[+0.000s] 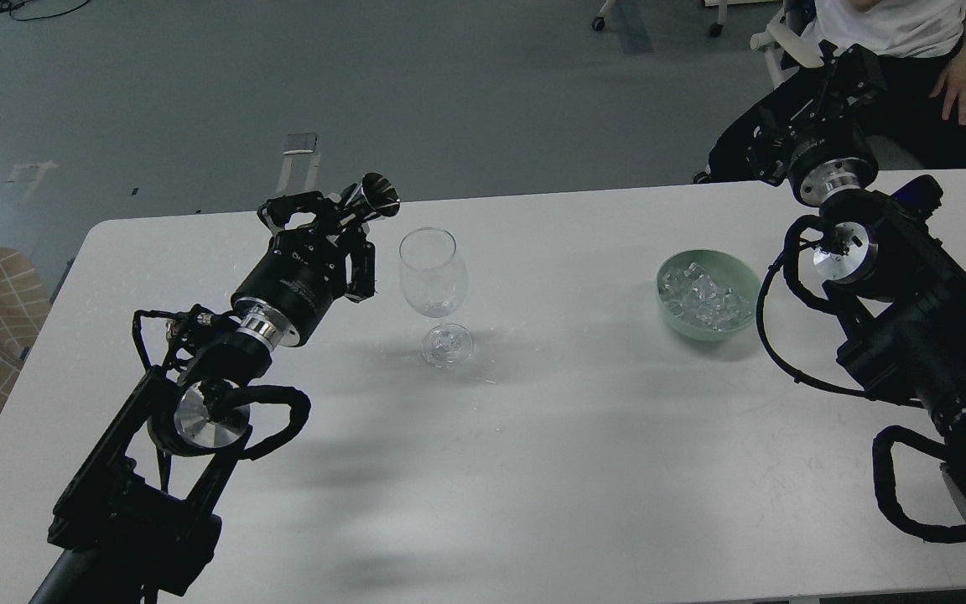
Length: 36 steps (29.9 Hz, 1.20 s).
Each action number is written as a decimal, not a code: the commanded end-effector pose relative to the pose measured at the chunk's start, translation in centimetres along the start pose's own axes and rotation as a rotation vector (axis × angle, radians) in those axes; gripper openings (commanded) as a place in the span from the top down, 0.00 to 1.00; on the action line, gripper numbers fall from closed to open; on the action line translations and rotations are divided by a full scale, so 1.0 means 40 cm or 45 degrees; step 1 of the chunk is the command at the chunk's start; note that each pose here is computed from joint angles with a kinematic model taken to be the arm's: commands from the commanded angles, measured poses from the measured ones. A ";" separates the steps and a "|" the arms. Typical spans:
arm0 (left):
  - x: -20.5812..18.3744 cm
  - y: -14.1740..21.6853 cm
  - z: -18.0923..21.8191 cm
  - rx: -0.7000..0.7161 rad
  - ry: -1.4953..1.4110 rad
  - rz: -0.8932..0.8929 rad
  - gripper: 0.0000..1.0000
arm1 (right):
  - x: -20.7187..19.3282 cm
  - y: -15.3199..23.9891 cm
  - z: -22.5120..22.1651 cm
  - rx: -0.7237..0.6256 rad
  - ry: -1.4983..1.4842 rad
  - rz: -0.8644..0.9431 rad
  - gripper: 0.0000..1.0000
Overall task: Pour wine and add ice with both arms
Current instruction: 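Tilt the jigger over the wine glass rim with the left gripper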
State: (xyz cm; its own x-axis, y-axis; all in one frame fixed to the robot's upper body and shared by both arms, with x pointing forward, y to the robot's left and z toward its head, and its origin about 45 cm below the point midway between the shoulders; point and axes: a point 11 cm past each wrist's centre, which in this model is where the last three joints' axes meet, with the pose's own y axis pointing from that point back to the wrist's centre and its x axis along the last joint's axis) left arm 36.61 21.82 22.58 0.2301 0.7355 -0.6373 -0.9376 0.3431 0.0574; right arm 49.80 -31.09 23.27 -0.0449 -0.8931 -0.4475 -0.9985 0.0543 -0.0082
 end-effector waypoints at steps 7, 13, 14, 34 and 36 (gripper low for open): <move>-0.021 -0.004 -0.023 0.039 -0.176 -0.054 0.86 | 0.001 0.000 -0.002 0.002 -0.001 0.001 0.00; -0.032 -0.005 -0.031 0.048 -0.210 -0.086 0.86 | -0.001 -0.001 -0.002 0.003 -0.001 -0.001 0.00; -0.032 -0.005 -0.031 0.048 -0.210 -0.086 0.86 | -0.001 -0.001 -0.002 0.003 -0.001 -0.001 0.00; -0.028 -0.016 -0.021 0.041 -0.489 -0.079 0.86 | 0.008 0.000 -0.008 0.006 0.003 0.004 0.00; -0.033 -0.019 -0.017 0.037 -0.521 -0.083 0.86 | 0.008 0.000 -0.008 0.006 0.003 0.004 0.00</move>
State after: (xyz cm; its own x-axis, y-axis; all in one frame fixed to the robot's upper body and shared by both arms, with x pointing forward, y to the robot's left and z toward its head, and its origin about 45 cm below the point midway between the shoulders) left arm 36.67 20.31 22.54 0.3706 0.8739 -0.3145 -0.9115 0.4073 0.0575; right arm 49.77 -31.52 23.41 -0.0482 -0.8939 -0.4458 -0.9982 0.0595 -0.0114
